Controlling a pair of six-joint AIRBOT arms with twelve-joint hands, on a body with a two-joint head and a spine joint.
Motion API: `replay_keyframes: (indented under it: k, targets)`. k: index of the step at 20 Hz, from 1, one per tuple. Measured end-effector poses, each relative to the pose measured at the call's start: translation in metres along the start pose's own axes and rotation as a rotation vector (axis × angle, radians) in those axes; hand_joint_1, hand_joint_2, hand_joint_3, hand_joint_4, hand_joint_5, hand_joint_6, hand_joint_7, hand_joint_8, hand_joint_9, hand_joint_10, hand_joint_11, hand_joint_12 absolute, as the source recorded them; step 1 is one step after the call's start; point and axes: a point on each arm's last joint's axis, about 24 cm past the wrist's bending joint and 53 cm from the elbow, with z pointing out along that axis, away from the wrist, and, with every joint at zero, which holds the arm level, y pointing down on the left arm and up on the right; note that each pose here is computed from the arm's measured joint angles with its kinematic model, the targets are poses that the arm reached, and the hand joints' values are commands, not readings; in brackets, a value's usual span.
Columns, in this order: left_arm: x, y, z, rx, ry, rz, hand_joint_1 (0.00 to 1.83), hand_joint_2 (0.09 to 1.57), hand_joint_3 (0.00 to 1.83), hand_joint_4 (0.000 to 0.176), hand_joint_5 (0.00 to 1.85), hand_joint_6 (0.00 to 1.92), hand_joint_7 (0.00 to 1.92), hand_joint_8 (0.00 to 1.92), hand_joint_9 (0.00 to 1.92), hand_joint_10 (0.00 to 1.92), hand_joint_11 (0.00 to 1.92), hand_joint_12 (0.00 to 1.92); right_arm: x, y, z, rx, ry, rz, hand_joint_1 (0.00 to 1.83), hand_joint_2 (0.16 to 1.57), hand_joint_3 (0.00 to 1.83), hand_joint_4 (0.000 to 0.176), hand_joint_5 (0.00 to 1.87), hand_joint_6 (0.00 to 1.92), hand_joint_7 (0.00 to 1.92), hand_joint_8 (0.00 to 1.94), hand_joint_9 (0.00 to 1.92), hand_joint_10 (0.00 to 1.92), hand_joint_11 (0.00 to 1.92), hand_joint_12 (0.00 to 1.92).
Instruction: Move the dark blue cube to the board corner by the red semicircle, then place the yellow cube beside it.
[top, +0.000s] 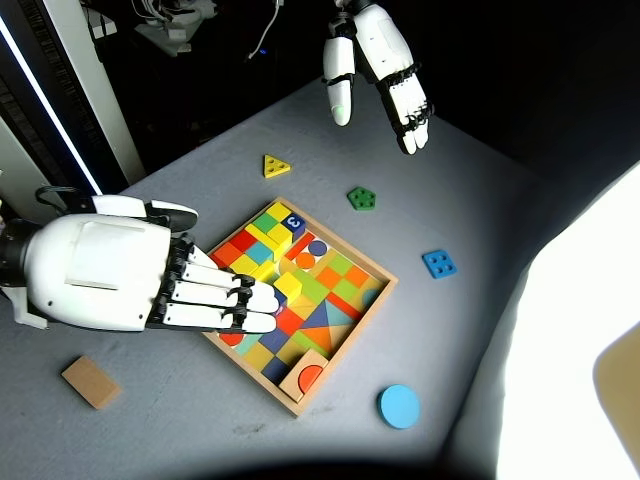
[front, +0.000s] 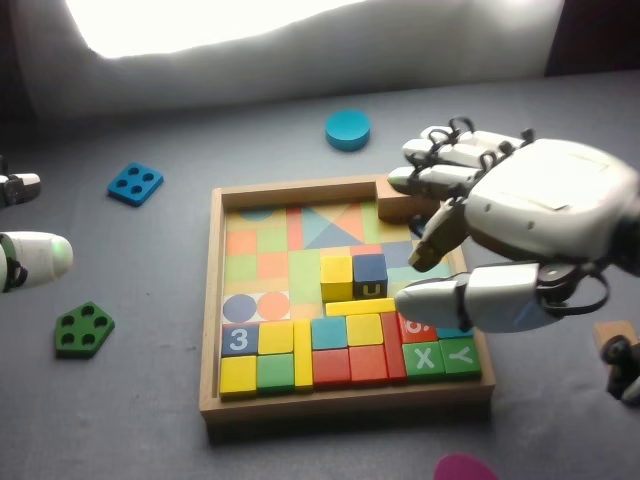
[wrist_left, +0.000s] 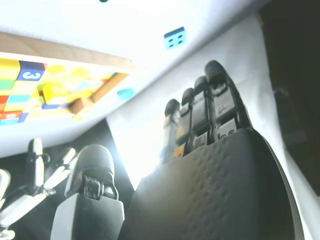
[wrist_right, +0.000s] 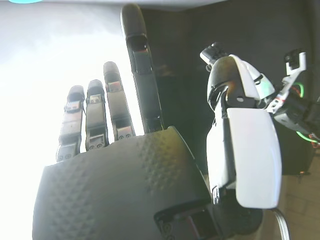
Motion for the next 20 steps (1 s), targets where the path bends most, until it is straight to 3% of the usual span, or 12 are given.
replay_keyframes:
  k: [2,5,8,10,13,15,18,20]
  targets:
    - [-0.001,0.000,0.000,-0.001,-0.002,-0.003,0.08,1.28,0.00,0.033,0.08,0.00,0.05,0.00,0.05,0.00,0.00,0.34,0.003,-0.002,0.009,0.006,0.000,0.012,0.00,1.15,0.00,0.026,0.87,0.00,0.19,0.00,0.00,0.00,0.00,0.00]
    - [-0.001,0.000,0.000,0.000,-0.001,-0.003,0.08,1.28,0.00,0.032,0.09,0.00,0.06,0.00,0.06,0.00,0.00,0.37,0.001,-0.004,0.021,0.012,-0.016,0.019,0.00,1.15,0.00,0.016,0.87,0.00,0.20,0.01,0.00,0.00,0.00,0.00]
    - [0.000,0.000,0.000,0.000,0.000,-0.003,0.07,1.27,0.00,0.034,0.07,0.00,0.05,0.00,0.05,0.00,0.00,0.36,0.004,-0.005,0.031,0.023,-0.020,0.028,0.00,1.15,0.00,0.023,0.84,0.00,0.20,0.00,0.00,0.00,0.00,0.00]
    - [-0.001,0.000,0.000,0.000,-0.001,-0.002,0.07,1.27,0.00,0.035,0.07,0.00,0.05,0.00,0.05,0.00,0.00,0.35,0.009,-0.006,0.038,0.032,-0.016,0.032,0.00,1.15,0.00,0.017,0.86,0.01,0.19,0.00,0.00,0.00,0.00,0.00]
    - [-0.001,0.000,0.000,0.000,-0.001,-0.002,0.08,1.28,0.00,0.036,0.07,0.00,0.04,0.00,0.04,0.00,0.00,0.33,0.014,-0.005,0.043,0.031,-0.006,0.031,0.00,1.15,0.00,0.019,0.84,0.00,0.18,0.00,0.00,0.00,0.00,0.00]
    - [-0.001,0.000,0.000,0.000,-0.001,-0.002,0.09,1.28,0.00,0.035,0.07,0.00,0.05,0.00,0.05,0.00,0.00,0.32,0.016,-0.005,0.046,0.029,-0.004,0.030,0.00,1.15,0.00,0.009,0.85,0.00,0.19,0.00,0.00,0.00,0.00,0.00]
    - [-0.001,0.001,0.000,-0.001,-0.002,-0.001,0.05,1.28,0.00,0.033,0.06,0.00,0.05,0.00,0.04,0.00,0.00,0.34,0.019,-0.005,0.050,0.029,-0.002,0.030,0.00,1.15,0.00,0.017,0.85,0.00,0.19,0.00,0.00,0.00,0.00,0.00]
    - [-0.003,0.001,0.001,-0.002,-0.008,-0.001,0.09,1.28,0.00,0.041,0.08,0.00,0.05,0.00,0.04,0.00,0.00,0.29,0.023,-0.006,0.050,0.030,0.007,0.025,0.00,1.15,0.00,0.015,0.85,0.00,0.18,0.00,0.00,0.00,0.00,0.00]
